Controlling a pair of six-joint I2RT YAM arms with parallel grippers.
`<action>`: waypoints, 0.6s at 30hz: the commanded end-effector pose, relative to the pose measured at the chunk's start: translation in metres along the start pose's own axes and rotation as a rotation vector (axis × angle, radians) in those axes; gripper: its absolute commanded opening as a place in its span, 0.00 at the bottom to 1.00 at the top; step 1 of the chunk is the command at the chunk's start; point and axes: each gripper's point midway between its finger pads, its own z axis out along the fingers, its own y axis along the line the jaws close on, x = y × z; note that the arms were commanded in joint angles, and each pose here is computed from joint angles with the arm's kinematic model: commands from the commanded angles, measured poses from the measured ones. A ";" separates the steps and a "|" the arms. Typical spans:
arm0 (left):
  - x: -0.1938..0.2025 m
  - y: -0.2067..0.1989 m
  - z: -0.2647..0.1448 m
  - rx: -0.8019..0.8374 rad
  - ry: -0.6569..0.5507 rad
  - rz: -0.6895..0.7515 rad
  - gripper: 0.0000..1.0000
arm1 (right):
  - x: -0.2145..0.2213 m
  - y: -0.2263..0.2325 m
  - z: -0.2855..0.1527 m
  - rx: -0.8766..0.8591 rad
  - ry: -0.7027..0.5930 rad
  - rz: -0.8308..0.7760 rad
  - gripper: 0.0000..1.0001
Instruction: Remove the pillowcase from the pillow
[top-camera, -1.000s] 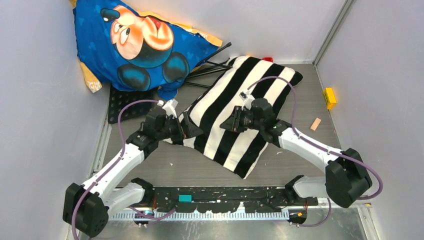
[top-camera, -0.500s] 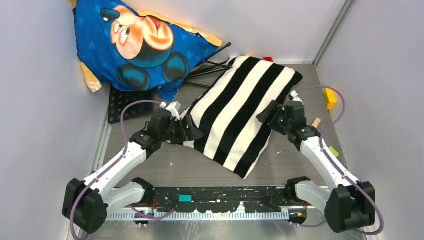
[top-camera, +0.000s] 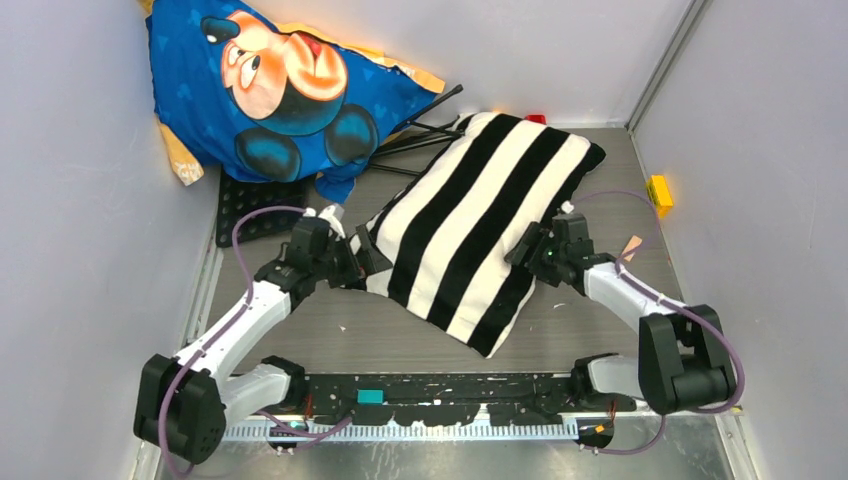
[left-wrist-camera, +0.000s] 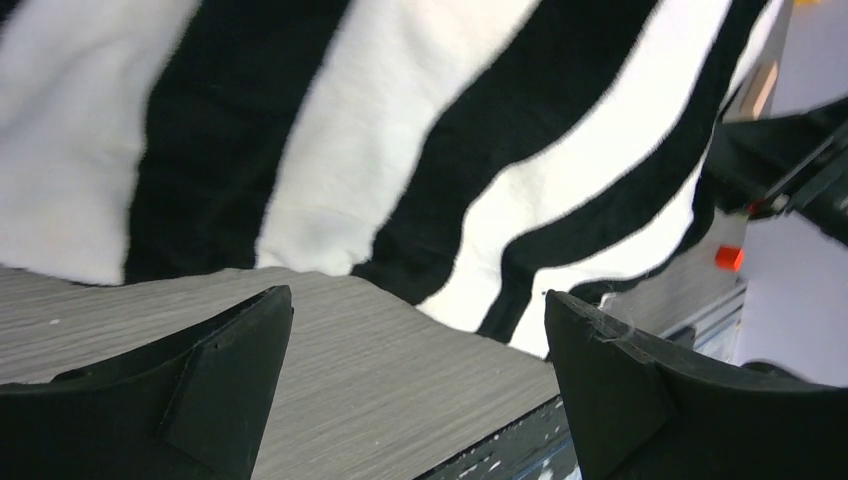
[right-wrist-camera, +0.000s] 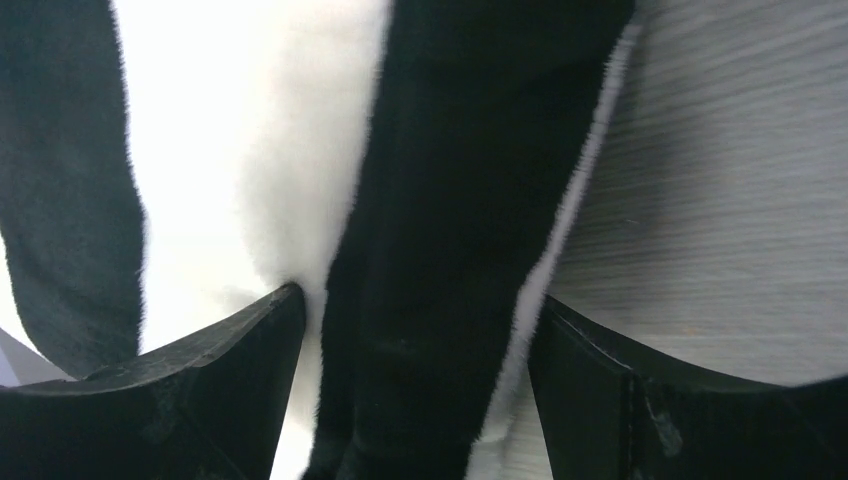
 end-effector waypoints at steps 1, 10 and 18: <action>-0.012 0.007 -0.006 0.044 -0.010 -0.104 1.00 | -0.003 0.054 0.010 -0.117 -0.031 -0.103 0.80; -0.020 0.022 -0.022 -0.010 -0.045 -0.095 1.00 | 0.049 0.201 0.020 -0.430 -0.005 -0.250 0.73; -0.020 0.020 -0.029 -0.002 -0.046 -0.064 1.00 | 0.043 0.234 -0.020 -0.547 -0.016 -0.325 0.81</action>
